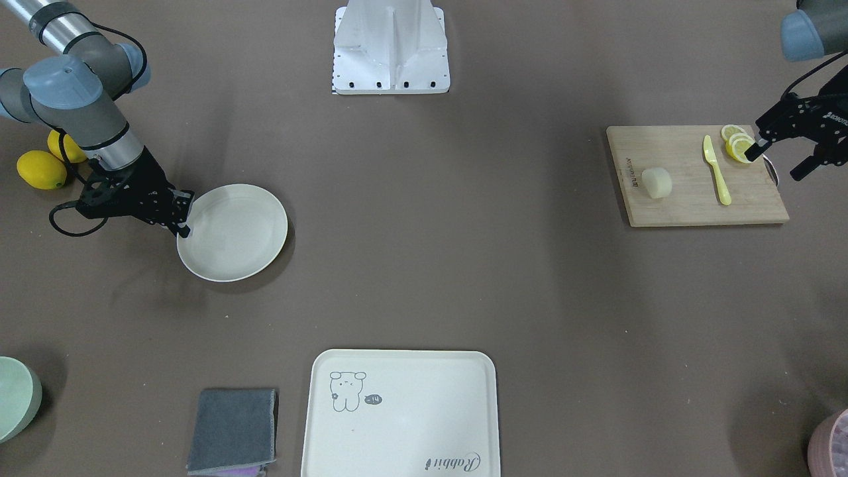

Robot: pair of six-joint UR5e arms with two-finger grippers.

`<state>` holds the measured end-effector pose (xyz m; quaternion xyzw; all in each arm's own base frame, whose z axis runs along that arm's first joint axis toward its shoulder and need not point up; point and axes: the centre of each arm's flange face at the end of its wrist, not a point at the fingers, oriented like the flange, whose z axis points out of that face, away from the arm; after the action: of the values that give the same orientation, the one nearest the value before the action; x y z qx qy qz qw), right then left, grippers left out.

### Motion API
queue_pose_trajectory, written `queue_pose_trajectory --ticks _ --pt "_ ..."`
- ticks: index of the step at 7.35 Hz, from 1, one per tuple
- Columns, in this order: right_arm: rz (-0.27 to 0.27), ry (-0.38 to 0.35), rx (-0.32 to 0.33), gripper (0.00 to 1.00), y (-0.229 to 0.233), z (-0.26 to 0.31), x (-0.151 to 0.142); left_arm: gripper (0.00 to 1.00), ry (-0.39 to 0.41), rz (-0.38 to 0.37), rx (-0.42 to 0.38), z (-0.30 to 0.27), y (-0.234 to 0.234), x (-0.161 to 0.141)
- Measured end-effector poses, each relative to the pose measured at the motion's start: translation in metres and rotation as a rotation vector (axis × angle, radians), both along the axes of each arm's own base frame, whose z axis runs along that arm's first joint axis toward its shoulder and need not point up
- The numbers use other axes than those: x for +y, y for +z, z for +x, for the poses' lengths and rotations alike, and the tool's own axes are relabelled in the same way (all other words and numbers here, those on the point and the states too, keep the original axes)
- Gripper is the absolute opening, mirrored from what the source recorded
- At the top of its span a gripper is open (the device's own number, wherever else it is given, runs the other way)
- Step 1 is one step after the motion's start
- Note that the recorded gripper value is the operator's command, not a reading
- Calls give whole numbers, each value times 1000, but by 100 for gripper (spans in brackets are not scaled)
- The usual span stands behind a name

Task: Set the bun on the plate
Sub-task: 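Push the white plate with the right gripper toward the table center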

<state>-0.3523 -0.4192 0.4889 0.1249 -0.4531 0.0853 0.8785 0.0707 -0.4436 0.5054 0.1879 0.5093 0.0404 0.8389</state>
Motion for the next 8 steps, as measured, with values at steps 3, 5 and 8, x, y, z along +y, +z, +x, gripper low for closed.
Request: queue_pose_trajectory --ticks 3,5,8 --pt "-33 45 -99 0 -58 -4 7 97 0 -1 1 0 0 0" --pt "-71 95 -146 0 -115 -45 13 97 0 -2 1 0 0 1" --pt "-135 181 -129 0 -210 -154 60 97 -1 -4 1 -1 1 1"
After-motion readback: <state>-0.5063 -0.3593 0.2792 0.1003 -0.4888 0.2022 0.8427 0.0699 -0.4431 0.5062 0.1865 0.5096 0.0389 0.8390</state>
